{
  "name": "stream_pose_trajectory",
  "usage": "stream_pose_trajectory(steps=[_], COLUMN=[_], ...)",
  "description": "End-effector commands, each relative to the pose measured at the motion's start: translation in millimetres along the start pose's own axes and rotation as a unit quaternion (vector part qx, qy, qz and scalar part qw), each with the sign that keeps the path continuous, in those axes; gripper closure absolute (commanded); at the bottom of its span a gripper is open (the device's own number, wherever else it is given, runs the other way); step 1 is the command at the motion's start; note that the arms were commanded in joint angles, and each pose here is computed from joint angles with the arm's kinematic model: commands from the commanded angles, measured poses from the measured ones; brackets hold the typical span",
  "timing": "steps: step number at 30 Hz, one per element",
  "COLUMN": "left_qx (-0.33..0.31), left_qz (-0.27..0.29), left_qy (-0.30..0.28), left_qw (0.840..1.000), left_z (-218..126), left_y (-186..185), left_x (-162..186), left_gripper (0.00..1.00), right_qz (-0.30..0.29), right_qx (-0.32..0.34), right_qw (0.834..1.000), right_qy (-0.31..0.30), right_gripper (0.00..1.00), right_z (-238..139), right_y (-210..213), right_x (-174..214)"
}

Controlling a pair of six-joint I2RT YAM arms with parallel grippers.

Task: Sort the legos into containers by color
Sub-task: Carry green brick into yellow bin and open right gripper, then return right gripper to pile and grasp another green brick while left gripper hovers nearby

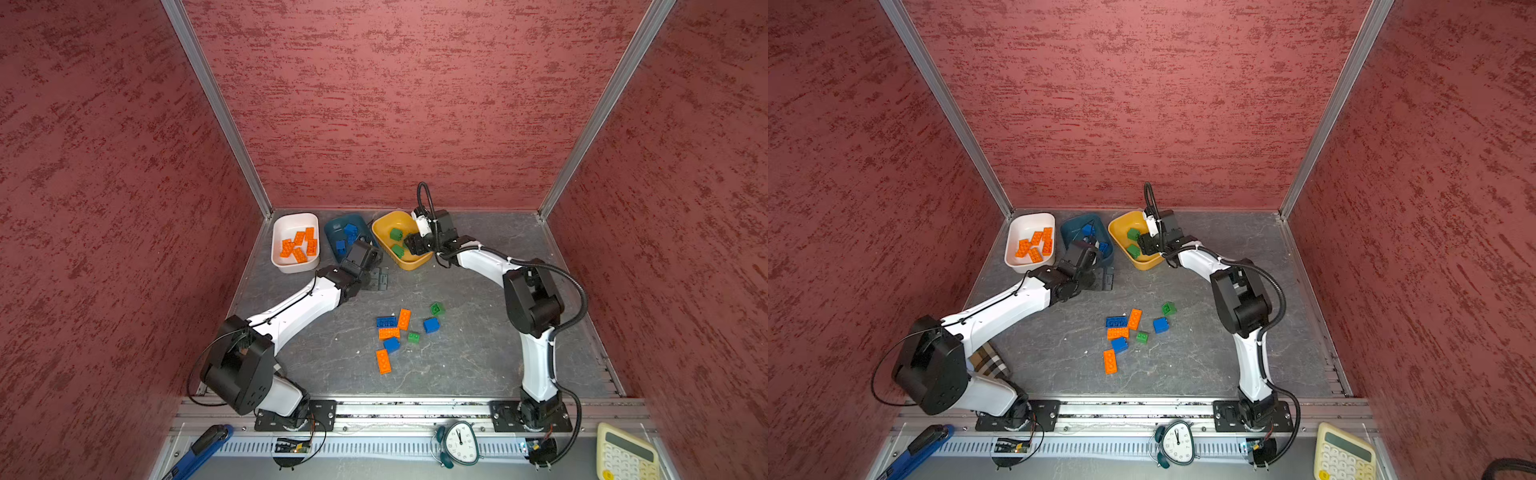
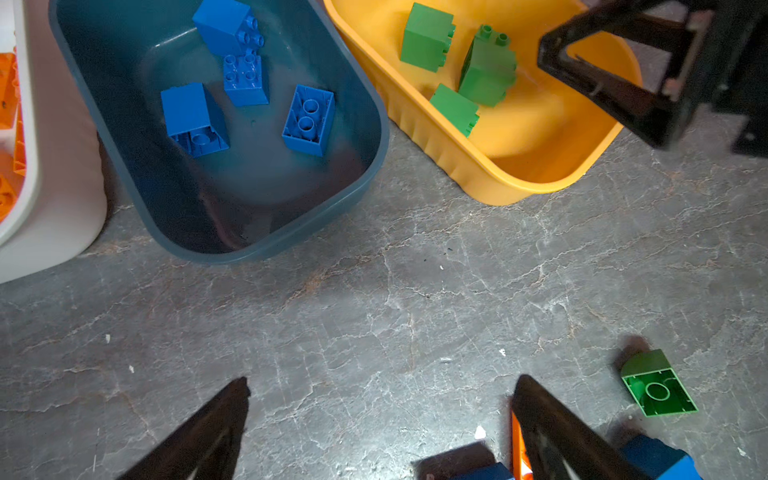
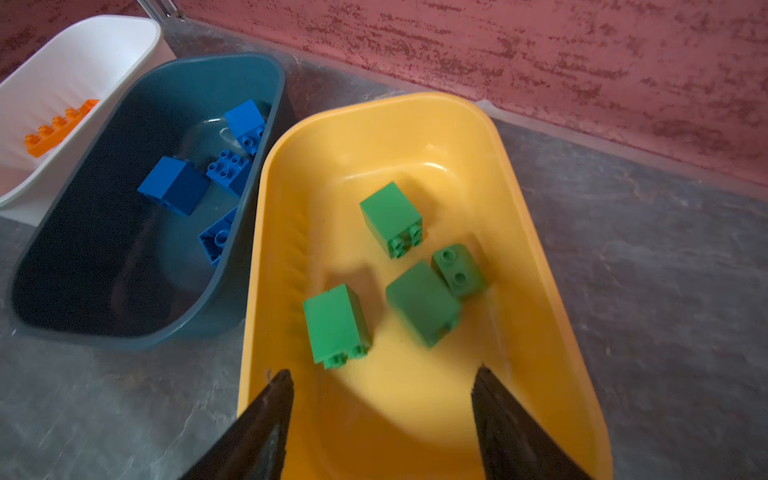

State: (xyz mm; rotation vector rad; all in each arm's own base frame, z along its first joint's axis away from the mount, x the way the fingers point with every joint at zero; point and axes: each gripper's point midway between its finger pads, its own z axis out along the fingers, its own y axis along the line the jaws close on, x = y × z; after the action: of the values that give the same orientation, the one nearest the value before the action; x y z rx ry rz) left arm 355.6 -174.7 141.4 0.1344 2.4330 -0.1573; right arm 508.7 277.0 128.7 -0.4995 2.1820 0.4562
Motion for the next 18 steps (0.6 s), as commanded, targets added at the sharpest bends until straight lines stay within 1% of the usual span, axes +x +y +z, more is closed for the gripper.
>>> stream_pose_trajectory(steps=[1,4,6,8,13,17,18], left_qx=[0.003,0.006,0.012,0.012,0.015,0.014,0.015], left_qz=[-0.007,-0.011,-0.012,-0.012,-0.009,-0.009,-0.009], left_qy=[-0.011,-0.012,-0.014,-0.012,-0.008,-0.002,-0.001], left_qw=[1.0,1.0,1.0,1.0,1.0,1.0,1.0], left_z=[6,12,16,19,27,33,34], left_y=[-4,-8,-12,-14,-18,-20,-20], left_x=[-6,-9,-12,-13,-15,-14,-15], left_gripper=[0.01,0.01,0.01,0.01,0.01,0.01,0.01], right_qz=[0.01,0.039,0.066,0.088,0.15,0.192,0.202], right_qx=[-0.02,-0.027,-0.01,0.009,0.044,0.058,0.062], right_qw=[0.998,0.997,0.995,0.994,0.987,0.979,0.977], right_qy=[-0.051,-0.06,-0.069,-0.065,-0.042,-0.018,-0.009], right_gripper=[0.27,0.24,0.22,0.2,0.19,0.18,0.12], right_z=[-47,-74,-90,-102,-122,-126,-126], right_y=[16,20,15,9,-3,-8,-9], right_x=[-25,-12,0,16,59,88,95])
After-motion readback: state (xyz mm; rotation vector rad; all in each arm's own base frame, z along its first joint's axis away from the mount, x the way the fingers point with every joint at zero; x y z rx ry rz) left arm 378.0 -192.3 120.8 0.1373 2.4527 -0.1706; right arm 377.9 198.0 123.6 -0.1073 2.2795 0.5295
